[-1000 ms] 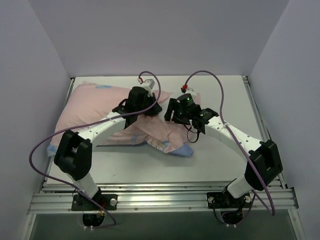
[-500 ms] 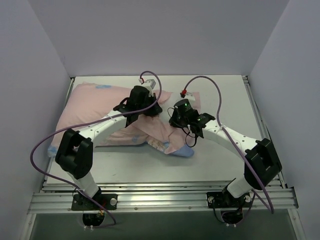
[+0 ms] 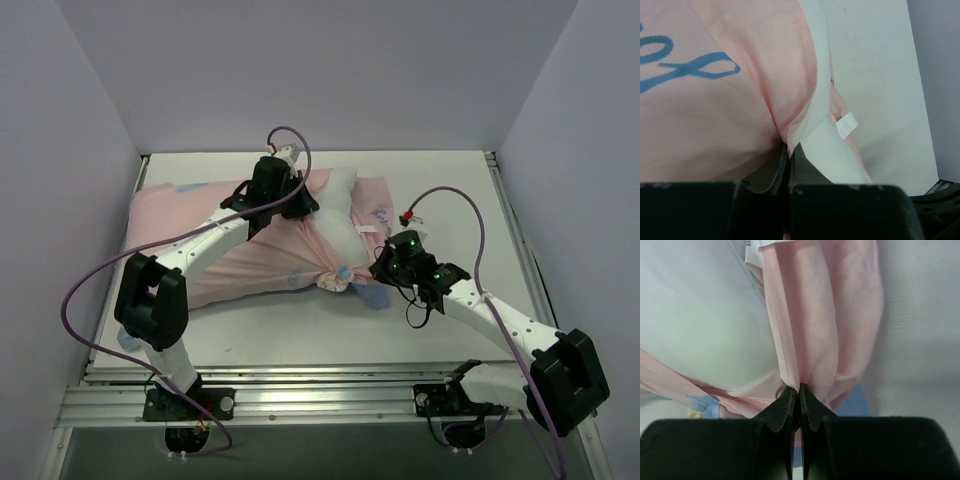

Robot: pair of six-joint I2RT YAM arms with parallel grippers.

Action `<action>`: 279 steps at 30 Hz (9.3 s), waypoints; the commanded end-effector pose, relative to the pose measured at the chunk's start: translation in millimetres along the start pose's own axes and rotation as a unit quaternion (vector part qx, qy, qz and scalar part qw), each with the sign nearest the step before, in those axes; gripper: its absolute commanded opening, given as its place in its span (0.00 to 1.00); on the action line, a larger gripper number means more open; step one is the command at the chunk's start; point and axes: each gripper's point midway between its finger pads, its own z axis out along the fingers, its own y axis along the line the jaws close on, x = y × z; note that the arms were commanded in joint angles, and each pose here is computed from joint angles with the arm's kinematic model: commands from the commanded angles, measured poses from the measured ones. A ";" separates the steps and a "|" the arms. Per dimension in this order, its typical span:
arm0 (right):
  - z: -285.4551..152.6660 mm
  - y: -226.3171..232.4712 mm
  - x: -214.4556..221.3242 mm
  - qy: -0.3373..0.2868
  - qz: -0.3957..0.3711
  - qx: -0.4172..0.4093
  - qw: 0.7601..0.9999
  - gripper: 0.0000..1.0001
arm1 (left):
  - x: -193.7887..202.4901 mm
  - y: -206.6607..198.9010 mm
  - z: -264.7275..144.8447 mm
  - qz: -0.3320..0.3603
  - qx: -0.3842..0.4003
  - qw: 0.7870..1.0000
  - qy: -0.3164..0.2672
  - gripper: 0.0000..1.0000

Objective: Remove the pillowcase from the pillow

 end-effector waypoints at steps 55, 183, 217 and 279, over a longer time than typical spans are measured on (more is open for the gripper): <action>15.5 93.5 -8.6 0.108 -0.199 -0.344 0.911 0.90 | 65.0 133.0 -117.1 -0.021 -0.246 0.967 0.067 0.85; -41.3 3.5 16.4 0.086 -0.122 -0.177 0.973 0.00 | -71.2 -66.7 -40.3 0.235 0.021 0.968 -0.082 0.87; -48.7 -13.5 -13.0 0.026 -0.105 -0.092 0.990 0.00 | -41.1 -15.9 89.8 0.237 -0.093 0.967 0.006 0.02; -69.7 94.0 -87.3 -0.024 -0.340 -0.113 0.933 0.92 | -32.6 98.8 -135.7 0.004 -0.251 0.968 -0.010 0.97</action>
